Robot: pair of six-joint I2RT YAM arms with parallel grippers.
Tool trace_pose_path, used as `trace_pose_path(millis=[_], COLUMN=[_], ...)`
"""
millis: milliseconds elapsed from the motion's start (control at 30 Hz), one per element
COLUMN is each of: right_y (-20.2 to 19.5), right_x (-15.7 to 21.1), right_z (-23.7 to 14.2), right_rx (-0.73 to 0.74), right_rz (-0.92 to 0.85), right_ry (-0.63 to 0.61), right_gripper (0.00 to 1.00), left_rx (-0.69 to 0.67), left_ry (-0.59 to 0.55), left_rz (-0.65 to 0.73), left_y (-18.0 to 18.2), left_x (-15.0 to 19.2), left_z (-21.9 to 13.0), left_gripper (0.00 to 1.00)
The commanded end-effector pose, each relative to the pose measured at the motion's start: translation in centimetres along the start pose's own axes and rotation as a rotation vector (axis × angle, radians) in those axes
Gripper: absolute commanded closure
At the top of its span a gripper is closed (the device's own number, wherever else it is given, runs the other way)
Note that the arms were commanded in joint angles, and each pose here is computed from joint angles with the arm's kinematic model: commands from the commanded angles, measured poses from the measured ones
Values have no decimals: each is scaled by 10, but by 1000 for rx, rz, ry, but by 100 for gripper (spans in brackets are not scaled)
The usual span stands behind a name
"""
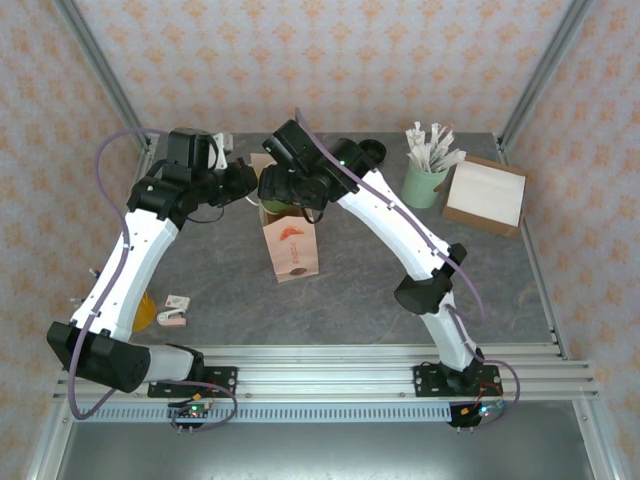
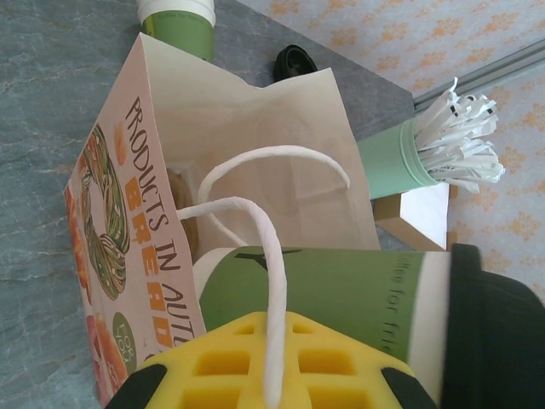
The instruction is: Pack the takeout coffee
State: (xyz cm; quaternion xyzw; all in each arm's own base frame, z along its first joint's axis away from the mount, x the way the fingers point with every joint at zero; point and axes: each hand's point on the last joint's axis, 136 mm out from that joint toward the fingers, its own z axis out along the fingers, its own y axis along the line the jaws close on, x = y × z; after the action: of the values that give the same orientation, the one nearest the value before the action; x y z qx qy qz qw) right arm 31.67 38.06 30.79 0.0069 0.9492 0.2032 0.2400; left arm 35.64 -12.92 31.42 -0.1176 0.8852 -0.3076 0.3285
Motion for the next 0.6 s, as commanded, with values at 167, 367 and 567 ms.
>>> trace_pose_path(millis=[167,367,567], right_y=[-1,-23,-31], right_x=[2,28,24], right_z=[-15,5,15], right_rx=[6,143,212], right_rz=[-75,-106,-116], right_ry=[-21,61,24], right_gripper=[45,46,46], left_rx=[-1,52,38], left_ry=[-54,-52,-45], left_rz=[31,32,25], left_y=[-4,-14,-8], left_x=[-5,-6,1], left_z=[-14,-13,-14], left_gripper=[100,100,100])
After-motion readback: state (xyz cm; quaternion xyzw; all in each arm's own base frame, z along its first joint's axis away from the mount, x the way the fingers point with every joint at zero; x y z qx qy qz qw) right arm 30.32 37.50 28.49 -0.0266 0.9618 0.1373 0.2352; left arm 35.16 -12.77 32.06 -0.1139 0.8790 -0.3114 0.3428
